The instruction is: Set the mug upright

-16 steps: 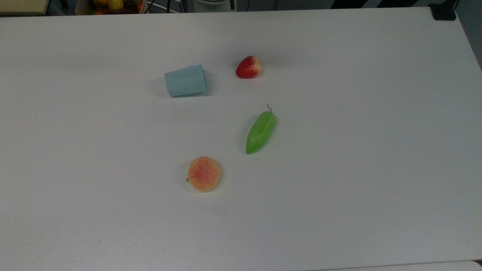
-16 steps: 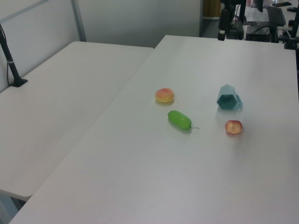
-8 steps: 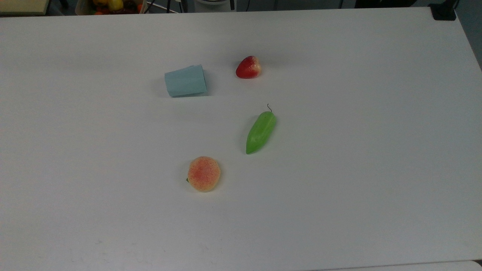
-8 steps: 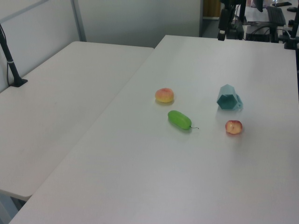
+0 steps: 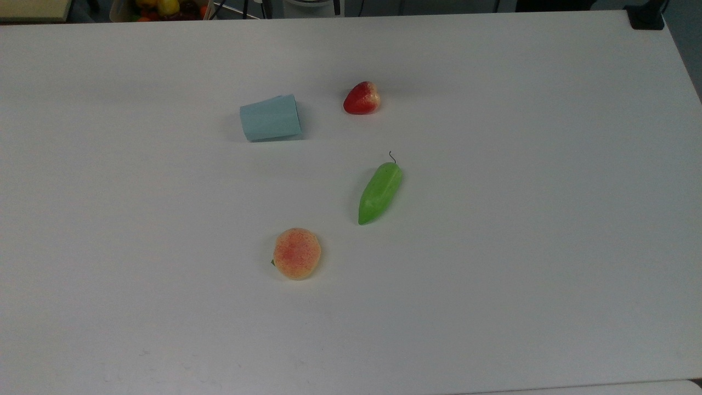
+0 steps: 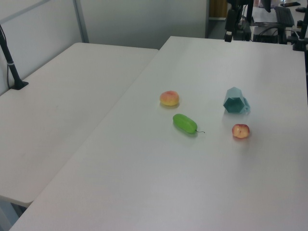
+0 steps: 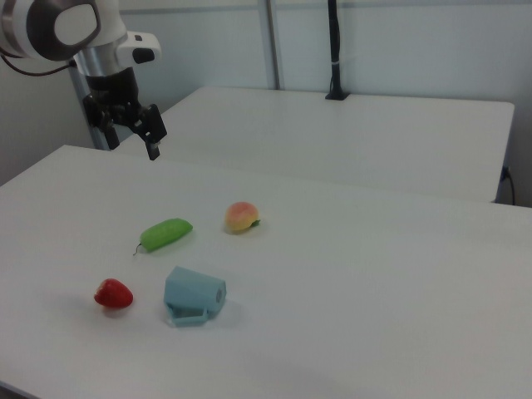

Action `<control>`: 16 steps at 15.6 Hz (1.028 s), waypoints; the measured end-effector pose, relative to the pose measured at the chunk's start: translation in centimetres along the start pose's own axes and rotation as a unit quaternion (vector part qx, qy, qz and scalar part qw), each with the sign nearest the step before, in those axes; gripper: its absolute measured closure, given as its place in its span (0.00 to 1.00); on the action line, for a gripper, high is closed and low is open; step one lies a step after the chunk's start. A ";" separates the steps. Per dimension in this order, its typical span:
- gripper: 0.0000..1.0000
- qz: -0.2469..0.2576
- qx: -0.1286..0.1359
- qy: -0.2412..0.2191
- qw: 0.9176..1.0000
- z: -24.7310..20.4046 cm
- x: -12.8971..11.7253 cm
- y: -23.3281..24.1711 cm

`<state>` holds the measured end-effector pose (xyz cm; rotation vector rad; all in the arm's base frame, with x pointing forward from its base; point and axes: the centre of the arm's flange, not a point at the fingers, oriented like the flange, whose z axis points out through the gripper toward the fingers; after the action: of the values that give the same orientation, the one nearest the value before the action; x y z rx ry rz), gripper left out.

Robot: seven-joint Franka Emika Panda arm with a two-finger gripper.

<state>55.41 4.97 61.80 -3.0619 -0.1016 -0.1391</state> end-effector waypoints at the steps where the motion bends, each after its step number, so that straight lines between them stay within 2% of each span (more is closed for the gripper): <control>1: 0.00 0.002 0.000 0.000 1.000 0.0 0.0 0.2; 8: 0.00 0.001 0.000 -0.003 1.000 0.3 0.0 0.2; 12: 0.00 -0.016 -0.002 -0.004 1.000 0.4 0.0 -1.6; 16: 0.00 -0.033 -0.031 -0.010 0.999 1.2 -0.3 -4.7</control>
<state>54.85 9.74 60.91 -3.1233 -0.2044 -0.1189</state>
